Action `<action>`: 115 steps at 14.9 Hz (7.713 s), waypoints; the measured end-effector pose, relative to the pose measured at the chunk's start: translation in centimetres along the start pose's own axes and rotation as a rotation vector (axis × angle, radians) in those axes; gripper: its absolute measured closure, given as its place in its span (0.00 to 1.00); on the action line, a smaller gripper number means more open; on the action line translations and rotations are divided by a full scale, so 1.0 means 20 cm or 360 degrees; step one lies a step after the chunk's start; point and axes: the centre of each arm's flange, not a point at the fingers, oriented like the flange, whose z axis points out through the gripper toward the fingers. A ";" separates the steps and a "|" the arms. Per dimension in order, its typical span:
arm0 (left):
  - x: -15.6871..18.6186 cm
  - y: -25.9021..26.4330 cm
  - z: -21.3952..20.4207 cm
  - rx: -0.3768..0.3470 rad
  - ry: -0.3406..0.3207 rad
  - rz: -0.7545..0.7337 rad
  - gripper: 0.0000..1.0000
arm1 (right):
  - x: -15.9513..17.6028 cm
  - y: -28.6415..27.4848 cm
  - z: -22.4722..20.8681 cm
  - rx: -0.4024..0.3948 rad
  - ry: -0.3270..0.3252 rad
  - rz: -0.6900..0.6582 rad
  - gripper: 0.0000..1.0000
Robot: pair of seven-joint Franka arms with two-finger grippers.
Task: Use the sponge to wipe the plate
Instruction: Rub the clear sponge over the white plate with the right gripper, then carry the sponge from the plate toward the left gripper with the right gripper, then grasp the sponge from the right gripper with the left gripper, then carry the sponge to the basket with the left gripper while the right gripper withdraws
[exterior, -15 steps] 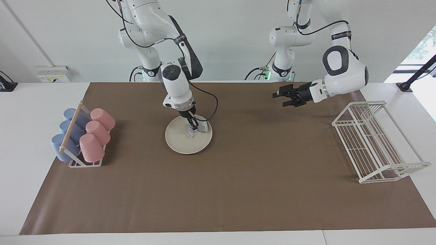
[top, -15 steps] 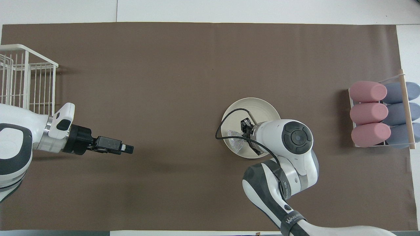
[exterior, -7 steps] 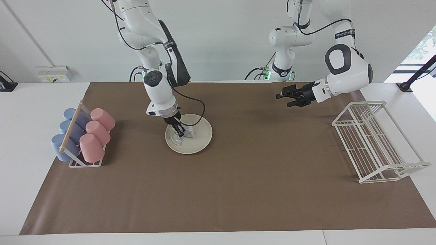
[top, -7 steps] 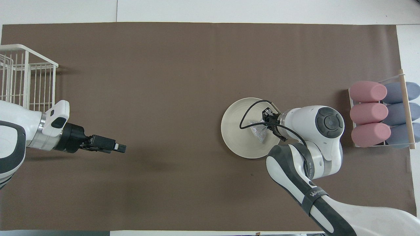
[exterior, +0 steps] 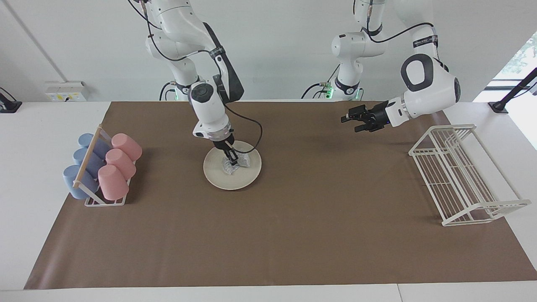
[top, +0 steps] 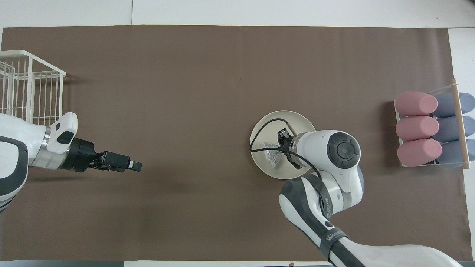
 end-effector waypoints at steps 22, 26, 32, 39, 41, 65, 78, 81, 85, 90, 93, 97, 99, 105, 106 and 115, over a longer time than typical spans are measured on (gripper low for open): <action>0.03 0.04 -0.03 0.0117 0.0037 -0.0197 0.00 | -0.13 0.00 0.02 -0.0003 -0.0012 0.0042 0.92; 0.04 0.04 -0.03 0.0119 0.0042 -0.0198 0.00 | -0.13 -0.07 -0.09 0.0022 -0.0017 0.0141 0.92; 0.05 0.09 0.01 0.0162 0.0030 -0.0162 0.00 | -0.45 -0.32 -0.60 0.0023 -0.0086 0.0460 0.92; 0.08 0.24 0.01 -0.0332 0.0136 -0.0111 0.00 | -0.89 -0.42 -0.95 -0.0067 0.0084 0.0613 0.92; 0.08 0.29 0.03 -0.0513 0.0122 -0.0063 0.00 | -0.92 -0.44 -1.01 -0.0065 0.0103 0.0607 0.92; 0.15 0.64 0.45 -0.0868 0.0007 -0.0034 0.16 | -0.91 -0.46 -0.97 -0.0084 0.0108 0.0614 0.92; 0.14 0.63 0.43 -0.0898 -0.0056 -0.0134 0.95 | -0.91 -0.46 -0.97 -0.0082 0.0105 0.0563 0.77; 0.14 0.62 0.43 -0.0885 -0.0064 -0.0156 0.95 | -0.90 -0.45 -1.00 -0.0078 0.0104 0.0467 0.44; 0.14 0.58 0.42 -0.0646 -0.0095 -0.0200 0.95 | -0.68 -0.43 -1.08 -0.0124 0.0125 -0.0116 0.00; 0.19 0.74 0.37 -0.0068 -0.0028 -0.0316 0.95 | -0.17 -0.27 -1.33 -0.0302 0.0126 -0.0789 0.00; 0.16 0.95 0.45 0.0394 0.0067 -0.0410 0.95 | 0.09 -0.15 -1.46 -0.0434 0.0049 -0.1120 0.00; 0.13 1.11 0.53 0.0943 0.0251 -0.0411 0.95 | 0.46 -0.04 -1.56 -0.0448 -0.0037 -0.1483 0.00; 0.11 1.05 0.53 0.1219 0.0218 -0.0372 0.95 | 0.62 0.00 -1.58 -0.0442 -0.0070 -0.1598 0.00; 0.08 0.81 0.41 0.2142 0.0099 -0.0384 0.95 | 0.77 0.06 -1.60 -0.0426 -0.0105 -0.1799 0.00; 0.09 0.78 0.41 0.2297 0.0085 -0.0390 0.95 | 0.79 0.06 -1.61 -0.0428 -0.0105 -0.1832 0.00; 0.42 0.33 0.25 0.3289 0.0187 -0.0359 0.95 | 0.91 0.10 -1.63 -0.0423 -0.0100 -0.1857 0.00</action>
